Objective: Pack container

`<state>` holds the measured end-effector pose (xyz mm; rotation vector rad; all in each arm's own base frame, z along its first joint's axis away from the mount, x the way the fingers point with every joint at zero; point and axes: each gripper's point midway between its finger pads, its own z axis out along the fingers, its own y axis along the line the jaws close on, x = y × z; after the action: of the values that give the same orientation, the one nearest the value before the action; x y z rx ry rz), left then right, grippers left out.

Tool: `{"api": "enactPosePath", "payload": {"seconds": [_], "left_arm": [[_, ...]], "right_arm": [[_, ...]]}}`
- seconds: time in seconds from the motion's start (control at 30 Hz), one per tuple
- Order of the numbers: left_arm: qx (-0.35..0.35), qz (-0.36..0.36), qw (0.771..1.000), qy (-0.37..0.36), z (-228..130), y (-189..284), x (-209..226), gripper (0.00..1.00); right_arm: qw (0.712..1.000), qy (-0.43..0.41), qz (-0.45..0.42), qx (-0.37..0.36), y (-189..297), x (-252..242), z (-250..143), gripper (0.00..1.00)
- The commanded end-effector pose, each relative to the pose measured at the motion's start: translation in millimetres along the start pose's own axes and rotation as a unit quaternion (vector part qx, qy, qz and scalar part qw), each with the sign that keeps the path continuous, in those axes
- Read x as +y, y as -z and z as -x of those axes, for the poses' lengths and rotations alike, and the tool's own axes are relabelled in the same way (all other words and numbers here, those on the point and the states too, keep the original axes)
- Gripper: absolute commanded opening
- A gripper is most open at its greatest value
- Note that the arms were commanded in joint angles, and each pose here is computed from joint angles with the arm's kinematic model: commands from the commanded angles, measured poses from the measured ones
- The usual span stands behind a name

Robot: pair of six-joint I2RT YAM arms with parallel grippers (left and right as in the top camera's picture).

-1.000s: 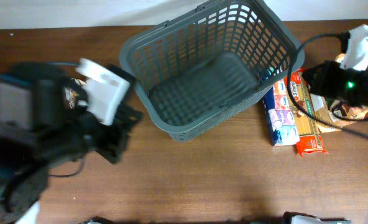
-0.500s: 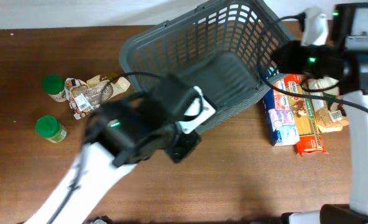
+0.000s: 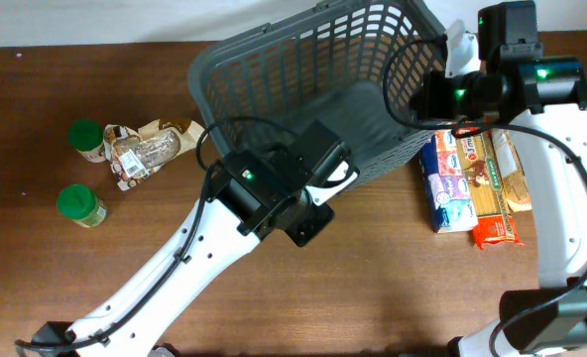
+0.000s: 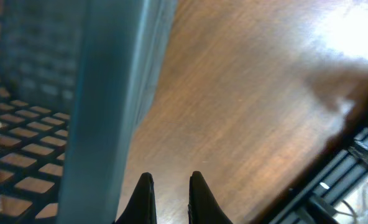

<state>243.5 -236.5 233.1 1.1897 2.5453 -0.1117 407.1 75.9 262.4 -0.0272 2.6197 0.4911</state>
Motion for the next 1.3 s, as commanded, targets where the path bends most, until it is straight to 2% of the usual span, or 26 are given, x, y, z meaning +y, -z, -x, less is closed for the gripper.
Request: {"api": "enactPosePath", "payload": {"seconds": [0.0, 0.43, 0.53, 0.7, 0.87, 0.97, 1.07, 1.27], "left_arm": [[0.003, 0.042, 0.999, 0.008, -3.3, 1.4, 22.7, 0.02], [0.024, 0.082, 0.990, 0.109, -25.1, 3.9, 84.3, 0.02], [0.019, 0.084, 0.990, 0.113, -28.2, 10.6, 85.9, 0.02], [-0.034, 0.092, 0.986, 0.132, -31.0, 55.7, 82.8, 0.02], [-0.133, 0.147, 0.960, 0.197, -48.3, 126.7, 100.6, 0.10], [-0.167, 0.187, 0.939, 0.237, -69.7, 156.1, 116.2, 0.13], [-0.190, 0.210, 0.921, 0.268, -90.5, 177.8, 125.6, 0.14], [-0.200, 0.238, 0.900, 0.305, -111.5, 193.4, 137.7, 0.14]], "right_arm": [[1.000, 0.012, -0.014, 0.015, -2.2, -4.6, -6.0, 0.04], [0.995, 0.028, -0.018, 0.091, 3.7, -7.2, -44.5, 0.04], [0.997, 0.039, -0.015, 0.068, 12.3, -2.8, -36.8, 0.04], [0.997, 0.068, -0.014, -0.039, 60.9, 12.7, 3.0, 0.04], [0.985, 0.056, -0.036, -0.157, 132.1, 2.5, 45.0, 0.04], [0.982, 0.031, -0.062, -0.178, 148.0, -23.4, 51.3, 0.04], [0.978, -0.036, -0.116, -0.172, 147.8, -71.2, 50.2, 0.04], [0.983, -0.081, -0.127, -0.109, 102.1, -114.3, 41.9, 0.04]]}}
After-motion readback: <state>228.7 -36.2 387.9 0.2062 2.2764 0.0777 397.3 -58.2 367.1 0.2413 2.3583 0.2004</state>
